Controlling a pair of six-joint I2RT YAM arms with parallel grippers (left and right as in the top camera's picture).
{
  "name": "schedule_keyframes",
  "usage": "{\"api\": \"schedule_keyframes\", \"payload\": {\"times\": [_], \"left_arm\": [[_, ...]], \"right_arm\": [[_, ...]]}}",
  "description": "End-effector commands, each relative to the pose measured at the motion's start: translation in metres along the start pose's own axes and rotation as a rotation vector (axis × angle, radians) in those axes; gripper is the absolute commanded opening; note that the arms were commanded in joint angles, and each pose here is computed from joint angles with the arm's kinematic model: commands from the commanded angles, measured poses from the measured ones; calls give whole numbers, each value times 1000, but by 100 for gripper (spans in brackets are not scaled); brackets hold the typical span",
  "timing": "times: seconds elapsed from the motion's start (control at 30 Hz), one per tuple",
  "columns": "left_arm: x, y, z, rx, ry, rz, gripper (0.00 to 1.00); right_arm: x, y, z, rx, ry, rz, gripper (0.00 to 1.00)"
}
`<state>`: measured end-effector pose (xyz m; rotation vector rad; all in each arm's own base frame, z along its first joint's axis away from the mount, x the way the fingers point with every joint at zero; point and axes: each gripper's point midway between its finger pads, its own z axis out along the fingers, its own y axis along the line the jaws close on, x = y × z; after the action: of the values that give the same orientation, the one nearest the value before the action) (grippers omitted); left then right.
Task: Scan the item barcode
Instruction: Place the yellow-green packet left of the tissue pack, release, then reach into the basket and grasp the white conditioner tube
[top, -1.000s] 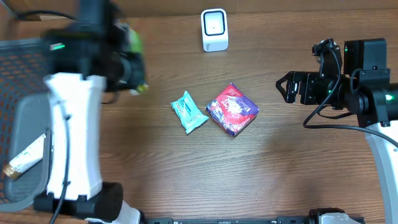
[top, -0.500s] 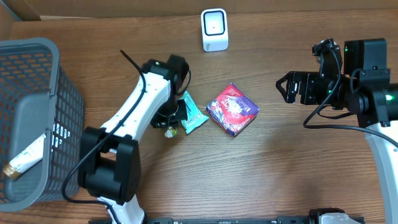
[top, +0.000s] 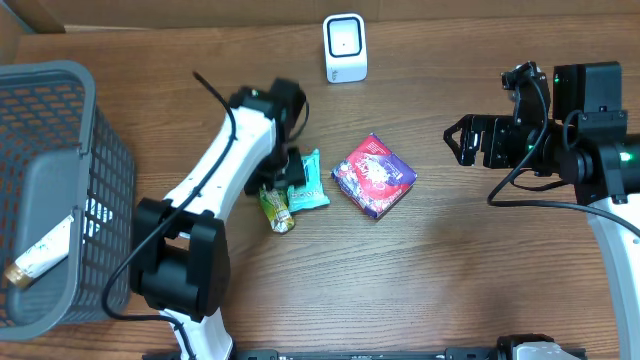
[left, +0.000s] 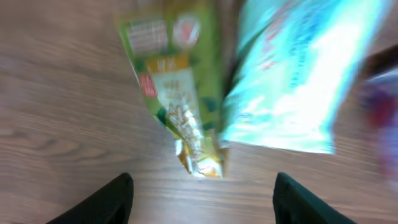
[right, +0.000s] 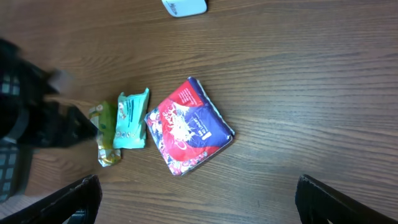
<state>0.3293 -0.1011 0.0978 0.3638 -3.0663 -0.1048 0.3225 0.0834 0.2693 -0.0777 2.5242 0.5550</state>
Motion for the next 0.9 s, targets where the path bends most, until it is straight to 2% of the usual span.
{"api": "schedule_keyframes", "payload": {"times": [0.0,0.17,0.33,0.5,0.6,0.73,0.87], "left_arm": [[-34,2,-82,94,-206,-49,63],[-53,53,-195,175,-476,-182,63],[-33,148,-253,126,-636,-427,65],[8,254,-251,7,-606,-766,70],[23,301,-237,-13,-561,-950,75],[31,344,-205,2,-487,-1131,77],[28,368,-161,16,-420,-1229,77]], "right_arm": [[-7,4,-6,-3,-26,-25,100],[-6,4,-6,-2,-22,-23,100],[-6,4,-6,-3,-22,-23,100],[-6,4,-6,-3,-23,-24,100],[-6,4,-6,-3,-23,-24,100],[-6,4,-6,-2,-21,-23,100],[-6,4,-6,-3,-21,-23,100]]}}
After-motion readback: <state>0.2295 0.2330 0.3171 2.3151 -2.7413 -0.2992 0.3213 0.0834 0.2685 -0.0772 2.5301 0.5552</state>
